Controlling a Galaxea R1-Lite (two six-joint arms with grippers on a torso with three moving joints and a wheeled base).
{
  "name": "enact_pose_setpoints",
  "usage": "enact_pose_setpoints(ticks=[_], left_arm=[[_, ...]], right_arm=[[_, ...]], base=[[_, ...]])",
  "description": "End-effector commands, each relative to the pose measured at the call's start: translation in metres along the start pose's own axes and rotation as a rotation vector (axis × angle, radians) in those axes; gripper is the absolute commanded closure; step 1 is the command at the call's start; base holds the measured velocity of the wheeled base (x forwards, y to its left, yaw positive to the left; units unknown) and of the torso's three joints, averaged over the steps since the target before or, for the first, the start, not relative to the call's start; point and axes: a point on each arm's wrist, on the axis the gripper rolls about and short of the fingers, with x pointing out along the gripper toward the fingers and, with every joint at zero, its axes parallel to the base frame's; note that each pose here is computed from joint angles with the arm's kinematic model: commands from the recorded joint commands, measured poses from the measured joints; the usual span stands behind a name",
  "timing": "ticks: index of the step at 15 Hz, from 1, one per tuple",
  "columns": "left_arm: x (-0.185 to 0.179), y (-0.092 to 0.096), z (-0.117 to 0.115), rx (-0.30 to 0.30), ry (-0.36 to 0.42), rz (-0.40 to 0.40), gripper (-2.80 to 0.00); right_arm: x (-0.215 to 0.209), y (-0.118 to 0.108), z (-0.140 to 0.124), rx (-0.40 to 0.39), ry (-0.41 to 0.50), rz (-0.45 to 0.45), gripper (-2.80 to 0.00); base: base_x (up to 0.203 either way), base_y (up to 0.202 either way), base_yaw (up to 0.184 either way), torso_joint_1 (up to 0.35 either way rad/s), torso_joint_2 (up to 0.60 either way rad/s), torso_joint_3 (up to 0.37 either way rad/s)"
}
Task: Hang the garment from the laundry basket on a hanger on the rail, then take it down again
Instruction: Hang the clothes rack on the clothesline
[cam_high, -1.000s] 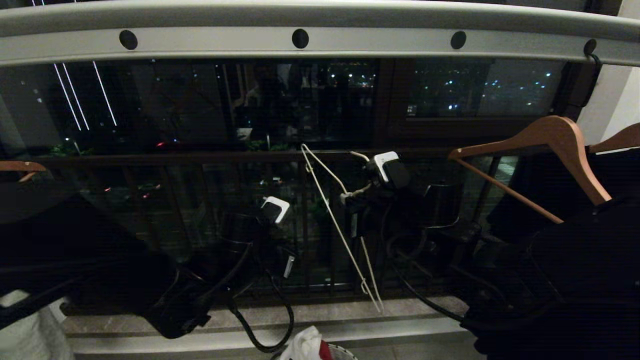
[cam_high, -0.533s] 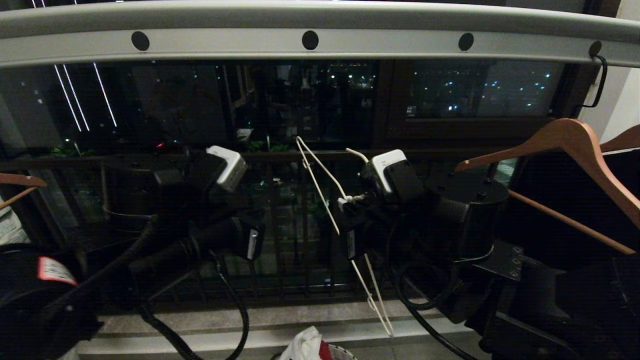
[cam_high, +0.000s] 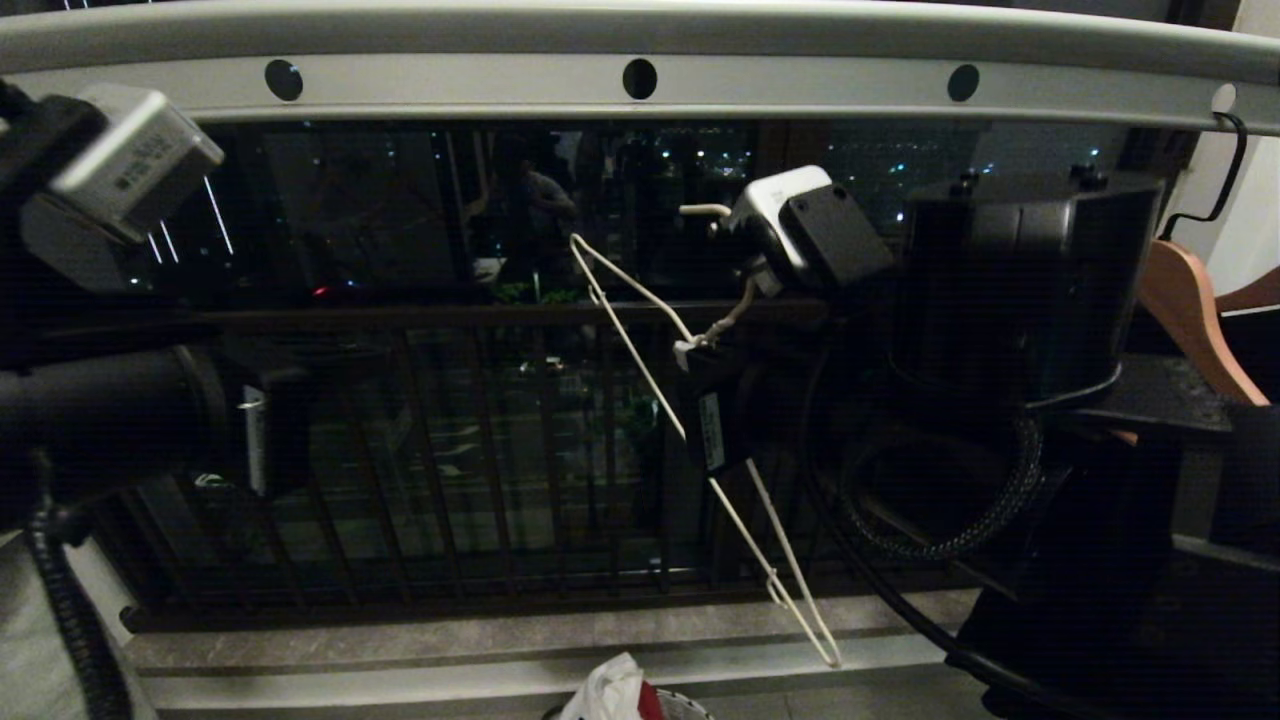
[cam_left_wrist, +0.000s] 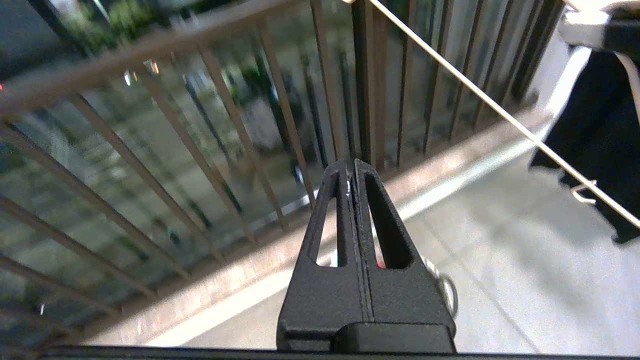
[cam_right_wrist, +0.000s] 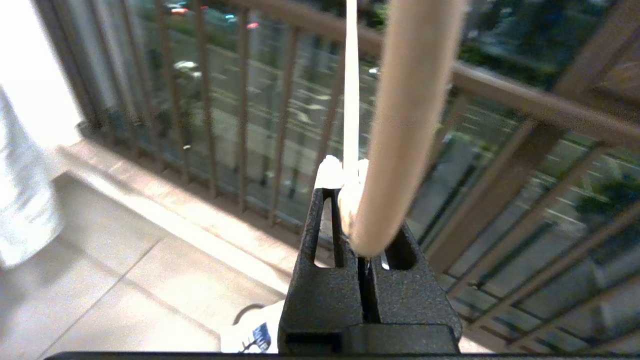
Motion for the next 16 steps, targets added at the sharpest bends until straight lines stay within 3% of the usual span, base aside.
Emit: enact_pose_setpoints(ticks=[1,6,11,16], left_arm=[[-0.027,0.005,0.009,-0.002,-0.084,0.007,0.00],[-0.046,0.008,0.014,0.009,-0.133,0.008,0.00],[-0.051,0.009,0.014,0.015,-0.146,0.008,0.00],[-0.063,0.011,0.016,0.021,-0.181,0.013,0.00]], right_arm=[[-0.002,0.002,0.025,0.008,-0.020,-0.020,0.00],[0.012,0.008,0.049,0.002,-0.008,-0.049,0.00],[0.025,0.014,0.044,-0.015,0.016,-0.066,0.00],[0.027,0.013,0.060,-0.008,-0.036,-0.071,0.00]], base=[[0.000,0.000,0.000,0.000,0.00,0.000],[0.000,0.000,0.000,0.000,0.00,0.000],[0.000,0.000,0.000,0.000,0.00,0.000],[0.000,0.000,0.000,0.000,0.00,0.000]])
